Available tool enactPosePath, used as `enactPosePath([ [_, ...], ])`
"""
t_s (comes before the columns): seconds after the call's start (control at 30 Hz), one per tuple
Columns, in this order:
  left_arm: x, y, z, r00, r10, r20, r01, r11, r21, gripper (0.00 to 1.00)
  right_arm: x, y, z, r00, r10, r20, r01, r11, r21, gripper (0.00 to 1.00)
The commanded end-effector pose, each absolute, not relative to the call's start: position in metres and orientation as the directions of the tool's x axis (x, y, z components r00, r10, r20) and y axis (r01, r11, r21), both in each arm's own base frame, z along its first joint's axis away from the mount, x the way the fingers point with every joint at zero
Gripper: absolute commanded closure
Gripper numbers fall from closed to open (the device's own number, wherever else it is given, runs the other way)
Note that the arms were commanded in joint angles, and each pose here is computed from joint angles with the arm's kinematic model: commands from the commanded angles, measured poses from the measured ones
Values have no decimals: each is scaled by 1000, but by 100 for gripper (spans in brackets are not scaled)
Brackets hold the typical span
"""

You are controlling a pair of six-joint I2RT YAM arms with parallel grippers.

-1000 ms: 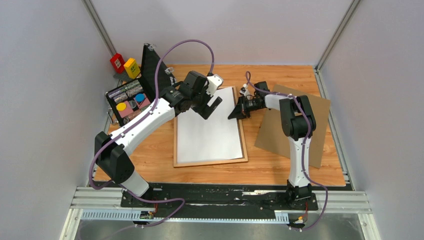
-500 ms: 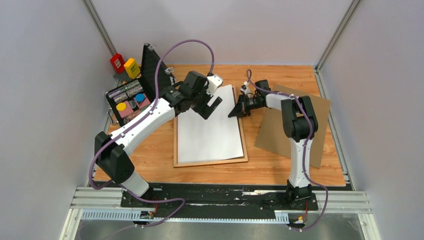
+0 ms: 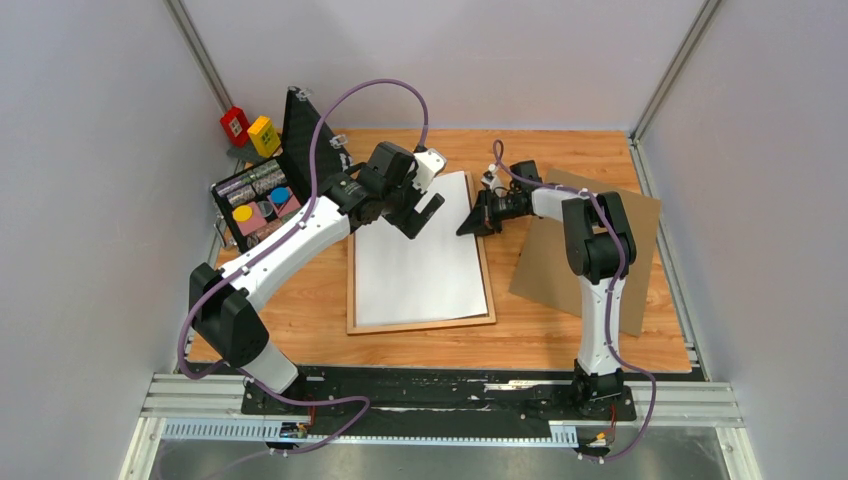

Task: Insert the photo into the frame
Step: Turn over the photo from the photo frame.

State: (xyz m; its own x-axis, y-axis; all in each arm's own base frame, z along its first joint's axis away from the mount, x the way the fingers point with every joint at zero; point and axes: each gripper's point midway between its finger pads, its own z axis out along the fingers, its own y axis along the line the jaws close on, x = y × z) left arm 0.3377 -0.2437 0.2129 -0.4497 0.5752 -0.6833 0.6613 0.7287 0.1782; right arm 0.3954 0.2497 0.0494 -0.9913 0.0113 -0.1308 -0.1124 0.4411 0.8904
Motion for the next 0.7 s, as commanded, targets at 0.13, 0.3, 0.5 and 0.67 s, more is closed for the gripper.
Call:
enactPosePath([
  [0.13,340,-242,238,-398,548,-736,650,734,195,0,404,251,74,-976,29,-215,-181,444,878,64],
  [0.3,340,-241,239,-398,547,-736,648,736,196,0,402,250,77,-973,37,-228,-186,463,867,50],
  [0.5,339,-240,240,-396,545,-739,645,738,198,0,397,249,77,-970,40,-239,-189,489,851,47],
  [0.67,339,-239,243,-392,542,-743,643,739,201,0,395,251,74,-969,34,-246,-195,510,838,47],
])
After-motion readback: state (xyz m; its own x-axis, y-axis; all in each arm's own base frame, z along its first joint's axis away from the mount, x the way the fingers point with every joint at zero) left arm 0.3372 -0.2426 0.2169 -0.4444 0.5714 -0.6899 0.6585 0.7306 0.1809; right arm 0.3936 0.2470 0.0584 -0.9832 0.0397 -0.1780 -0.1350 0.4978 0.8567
